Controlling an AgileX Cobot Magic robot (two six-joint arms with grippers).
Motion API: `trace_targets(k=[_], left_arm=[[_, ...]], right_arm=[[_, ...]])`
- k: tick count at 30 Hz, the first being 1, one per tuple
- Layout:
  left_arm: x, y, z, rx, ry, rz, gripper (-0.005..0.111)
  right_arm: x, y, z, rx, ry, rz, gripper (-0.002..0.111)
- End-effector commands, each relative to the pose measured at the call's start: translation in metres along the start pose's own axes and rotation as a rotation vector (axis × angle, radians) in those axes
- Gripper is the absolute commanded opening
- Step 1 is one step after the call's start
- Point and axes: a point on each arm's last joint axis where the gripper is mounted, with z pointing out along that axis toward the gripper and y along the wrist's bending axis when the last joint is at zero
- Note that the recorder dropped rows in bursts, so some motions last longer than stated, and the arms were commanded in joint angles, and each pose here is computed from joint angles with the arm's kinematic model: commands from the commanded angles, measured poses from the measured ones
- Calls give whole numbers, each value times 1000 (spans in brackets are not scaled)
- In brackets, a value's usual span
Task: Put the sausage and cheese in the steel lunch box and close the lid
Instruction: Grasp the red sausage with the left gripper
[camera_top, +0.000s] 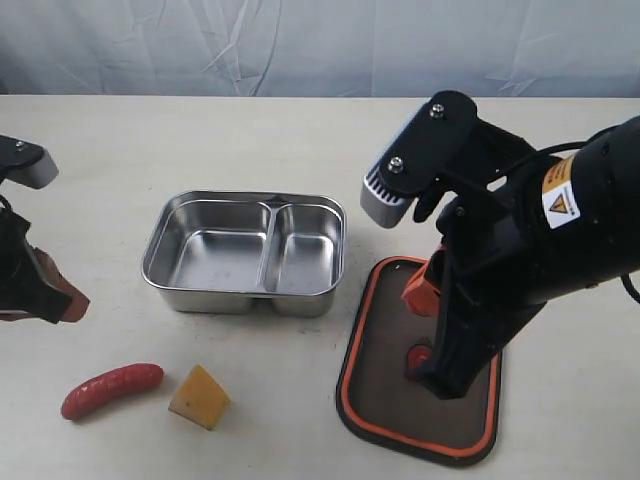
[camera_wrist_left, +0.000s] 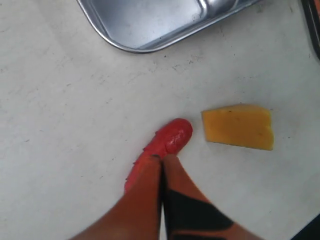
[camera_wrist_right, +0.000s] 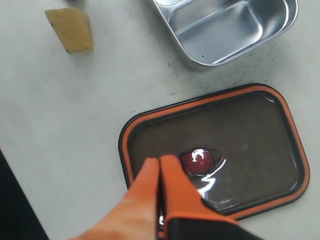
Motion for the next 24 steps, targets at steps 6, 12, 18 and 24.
trace_targets(k=[6, 12, 18, 24], left_arm=[[1, 4, 8, 3, 38, 5, 10], [8, 3, 17, 47, 149, 87, 46], [6, -13, 47, 82, 283, 270, 48], [5, -14, 77, -33, 382, 331, 48]], right_arm=[[2, 0, -1, 4, 8, -5, 0], [2, 0, -1, 3, 10, -5, 0], [2, 0, -1, 3, 10, -5, 0], [4, 1, -1, -5, 32, -4, 0]])
